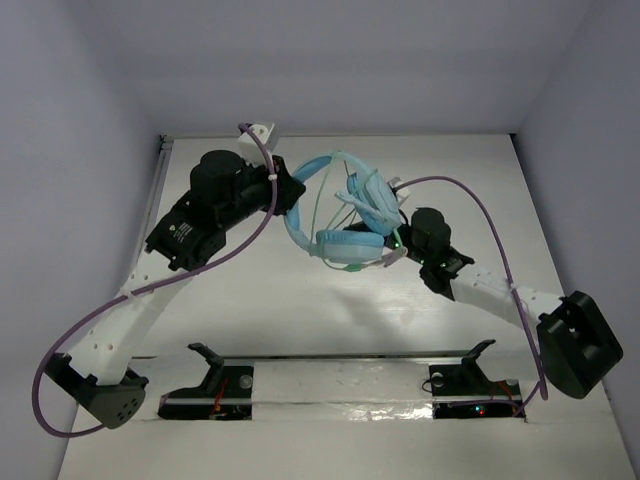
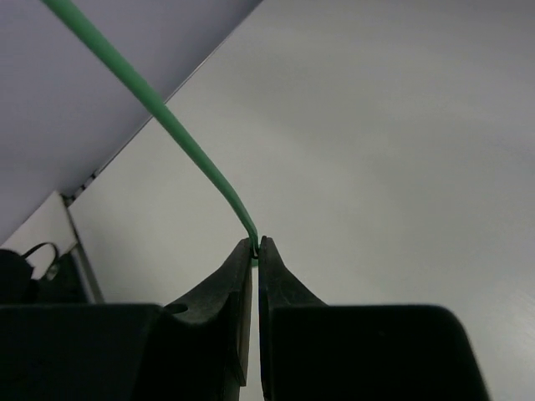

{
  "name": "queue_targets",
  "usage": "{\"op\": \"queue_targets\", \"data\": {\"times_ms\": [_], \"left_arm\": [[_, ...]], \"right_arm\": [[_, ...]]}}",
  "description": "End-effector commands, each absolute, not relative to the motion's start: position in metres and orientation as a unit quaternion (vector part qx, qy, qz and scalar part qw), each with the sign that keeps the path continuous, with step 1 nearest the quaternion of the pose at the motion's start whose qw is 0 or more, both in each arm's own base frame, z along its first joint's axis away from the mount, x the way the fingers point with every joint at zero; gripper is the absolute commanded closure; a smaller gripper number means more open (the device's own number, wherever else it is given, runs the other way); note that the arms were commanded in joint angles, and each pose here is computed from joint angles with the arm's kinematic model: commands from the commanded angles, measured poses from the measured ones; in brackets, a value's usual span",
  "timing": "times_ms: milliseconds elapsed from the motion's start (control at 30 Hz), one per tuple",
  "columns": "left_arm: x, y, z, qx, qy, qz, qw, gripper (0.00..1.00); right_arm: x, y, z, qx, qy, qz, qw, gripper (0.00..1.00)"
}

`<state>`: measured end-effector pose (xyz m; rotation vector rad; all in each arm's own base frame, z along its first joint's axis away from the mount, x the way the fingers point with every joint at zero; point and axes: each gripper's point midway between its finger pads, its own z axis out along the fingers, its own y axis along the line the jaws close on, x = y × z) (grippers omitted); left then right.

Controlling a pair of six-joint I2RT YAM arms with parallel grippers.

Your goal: Wrap the headphones

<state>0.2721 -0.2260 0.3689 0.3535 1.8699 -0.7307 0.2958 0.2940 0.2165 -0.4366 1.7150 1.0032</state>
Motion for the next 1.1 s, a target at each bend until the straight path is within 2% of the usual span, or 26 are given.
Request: {"op": "queue_targets", "data": {"times_ms": [0,267,500,667,800,1067], "left_arm": [[0.298,-0.216,0.416,0.057,0.730,-0.323,0.600,1.00],[0.329,-0.198,0.398,-0.035,0.720,-0.300,0.625,1.00],[0.346,-0.177,0.364,-0.107,0.723,-0.264,0.630,1.00],[0.357,-0.171,0.339,-0.154,0.717,-0.258,0.629,1.00],[0.368,-0.173,0.298,-0.183,0.726,-0.250,0.613,1.00],[0.397,-0.203,0.237,-0.193,0.750,-0.265,0.574,1.00]], "right_arm": [[0.268,0.304,0.238,-0.186,0.685,0.501,0.496,1.00],[0.225,0.309,0.241,-0.204,0.661,0.581,0.428,1.00],[0.209,0.310,0.243,-0.210,0.654,0.608,0.399,1.00],[0.216,0.308,0.227,-0.173,0.677,0.601,0.388,1.00],[0.224,0.310,0.208,-0.122,0.693,0.609,0.366,1.00],[0.235,0.307,0.177,-0.043,0.711,0.611,0.346,1.00]]}}
